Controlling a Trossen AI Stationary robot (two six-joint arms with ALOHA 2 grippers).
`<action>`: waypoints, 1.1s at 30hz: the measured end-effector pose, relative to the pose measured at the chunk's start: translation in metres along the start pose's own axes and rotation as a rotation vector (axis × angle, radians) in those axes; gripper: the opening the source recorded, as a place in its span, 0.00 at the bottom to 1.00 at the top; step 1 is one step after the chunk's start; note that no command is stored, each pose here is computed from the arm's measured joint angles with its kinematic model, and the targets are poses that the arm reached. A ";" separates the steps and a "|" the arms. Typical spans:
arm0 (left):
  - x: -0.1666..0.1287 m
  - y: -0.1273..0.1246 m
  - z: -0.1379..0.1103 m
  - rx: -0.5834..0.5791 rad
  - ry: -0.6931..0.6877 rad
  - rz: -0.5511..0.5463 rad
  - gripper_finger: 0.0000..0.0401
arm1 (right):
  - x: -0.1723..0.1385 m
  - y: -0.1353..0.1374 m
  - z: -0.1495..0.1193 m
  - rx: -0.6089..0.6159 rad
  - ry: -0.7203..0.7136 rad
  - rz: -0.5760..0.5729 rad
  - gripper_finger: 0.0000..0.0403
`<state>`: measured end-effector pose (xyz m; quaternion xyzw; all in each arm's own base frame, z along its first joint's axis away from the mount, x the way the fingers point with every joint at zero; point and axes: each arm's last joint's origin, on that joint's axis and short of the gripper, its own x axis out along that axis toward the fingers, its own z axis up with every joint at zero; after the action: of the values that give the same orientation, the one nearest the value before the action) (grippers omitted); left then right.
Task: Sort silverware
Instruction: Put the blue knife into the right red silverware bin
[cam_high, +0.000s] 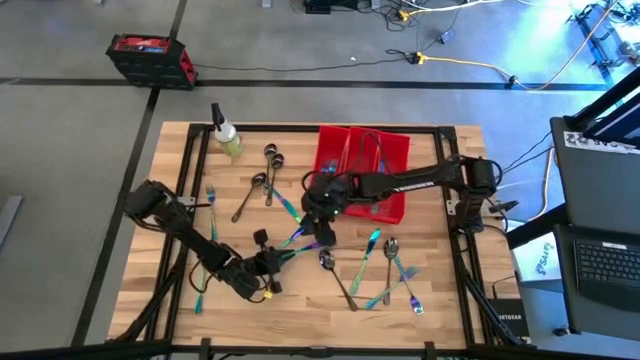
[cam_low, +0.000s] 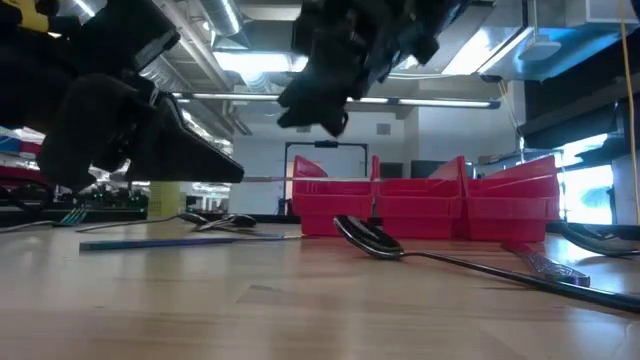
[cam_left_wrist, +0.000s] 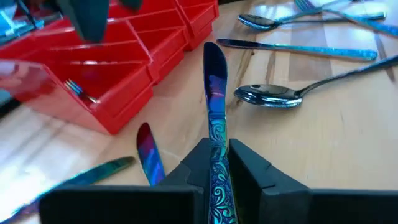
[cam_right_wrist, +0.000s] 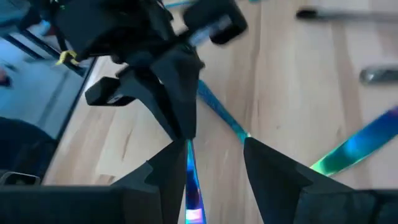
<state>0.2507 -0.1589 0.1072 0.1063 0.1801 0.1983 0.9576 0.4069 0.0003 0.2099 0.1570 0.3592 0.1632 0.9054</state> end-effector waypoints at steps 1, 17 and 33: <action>-0.001 0.001 0.001 0.024 0.005 0.000 0.05 | 0.001 -0.003 0.000 0.022 -0.003 0.028 0.36; 0.004 0.019 0.019 0.201 0.008 0.039 0.05 | 0.042 -0.008 0.001 0.095 0.062 0.206 0.58; 0.006 0.017 0.028 0.310 -0.006 0.047 0.05 | 0.045 -0.020 -0.003 0.114 0.066 0.134 0.58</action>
<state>0.2612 -0.1446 0.1359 0.2574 0.2031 0.1901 0.9254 0.4396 0.0016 0.1731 0.2266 0.3861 0.2078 0.8697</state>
